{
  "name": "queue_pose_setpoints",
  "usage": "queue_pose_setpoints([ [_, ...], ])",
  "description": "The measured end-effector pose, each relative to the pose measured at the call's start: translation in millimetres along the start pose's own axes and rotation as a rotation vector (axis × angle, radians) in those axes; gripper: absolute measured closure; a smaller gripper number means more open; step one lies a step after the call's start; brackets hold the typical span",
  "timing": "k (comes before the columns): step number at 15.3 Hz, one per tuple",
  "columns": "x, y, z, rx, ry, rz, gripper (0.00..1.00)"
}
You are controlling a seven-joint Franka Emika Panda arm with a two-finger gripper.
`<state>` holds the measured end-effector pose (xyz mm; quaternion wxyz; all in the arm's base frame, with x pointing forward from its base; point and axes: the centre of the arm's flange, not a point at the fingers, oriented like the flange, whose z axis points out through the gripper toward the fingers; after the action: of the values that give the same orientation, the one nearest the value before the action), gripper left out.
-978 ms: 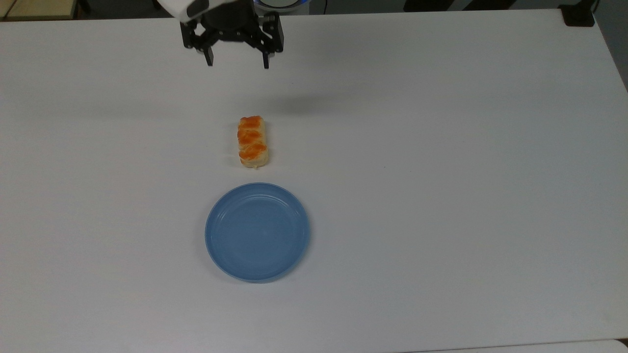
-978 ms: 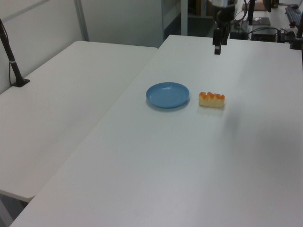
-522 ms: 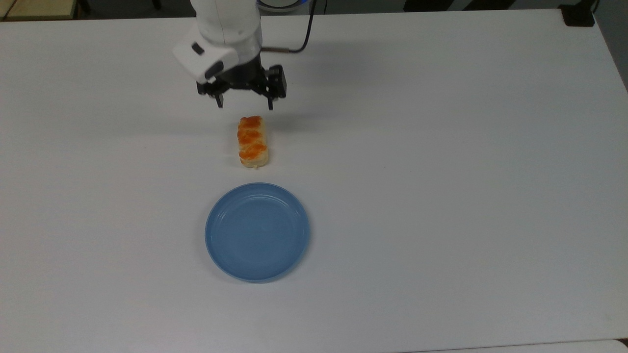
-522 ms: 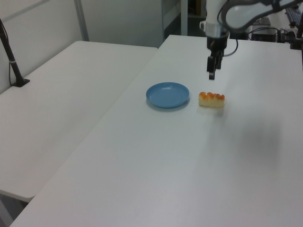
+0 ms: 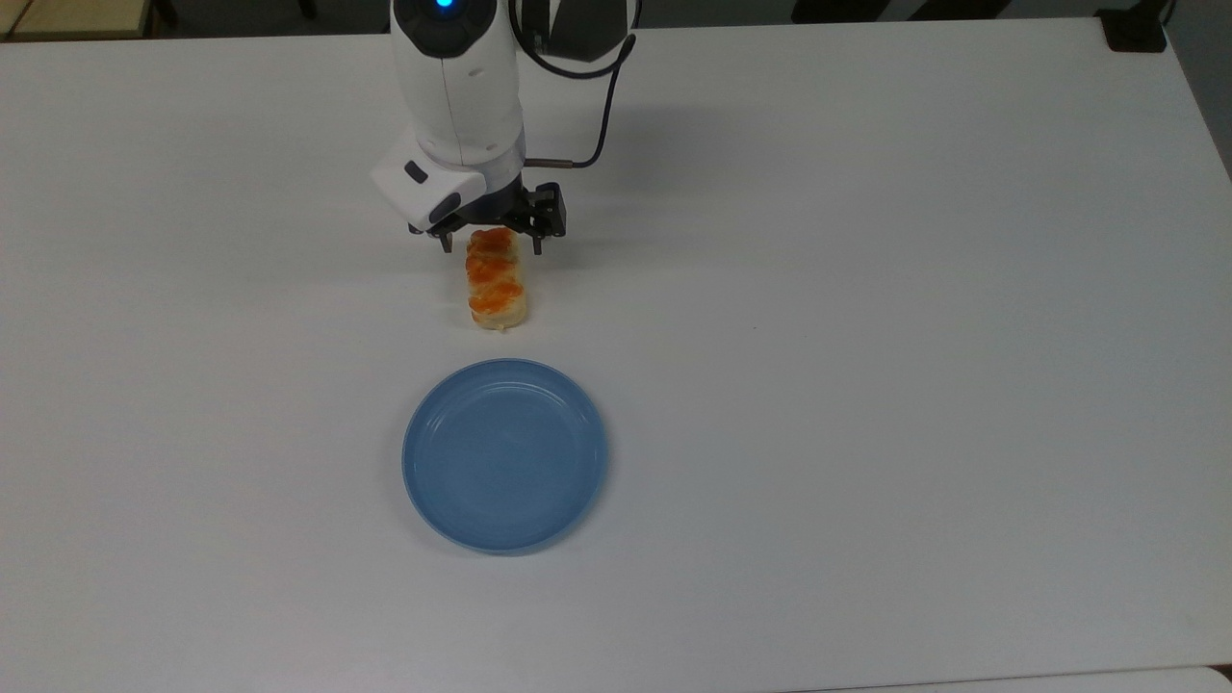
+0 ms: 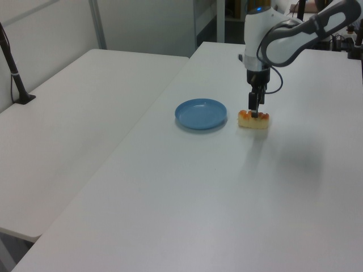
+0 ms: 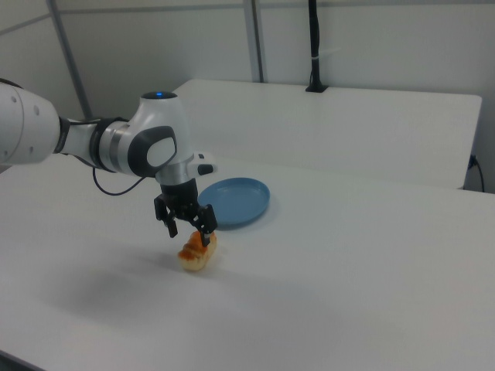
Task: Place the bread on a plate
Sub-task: 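Lower the gripper around the bread roll and close it, then lift the bread roll and carry it over the blue plate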
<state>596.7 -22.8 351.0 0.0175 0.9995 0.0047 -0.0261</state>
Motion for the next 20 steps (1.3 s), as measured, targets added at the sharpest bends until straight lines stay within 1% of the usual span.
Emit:
queue_pose_setpoints([
  [3,2.0,-7.5,15.8,-0.016,-0.007,-0.024,0.00],
  [10,9.4,-10.6,39.4,-0.038,0.007,-0.045,0.00],
  [13,10.4,-10.5,44.9,-0.045,0.005,-0.051,0.07],
  [15,10.6,-10.2,45.4,-0.047,0.005,-0.052,0.25],
  [16,10.7,-10.1,45.2,-0.047,0.006,-0.052,0.37],
  [17,11.0,-10.1,44.7,-0.048,0.007,-0.054,0.43],
  [18,11.1,-10.1,44.5,-0.048,0.007,-0.059,0.43],
  [19,11.4,-9.9,43.8,-0.048,0.008,-0.061,0.51],
  [20,11.9,-9.5,42.8,-0.048,0.010,-0.061,0.55],
])
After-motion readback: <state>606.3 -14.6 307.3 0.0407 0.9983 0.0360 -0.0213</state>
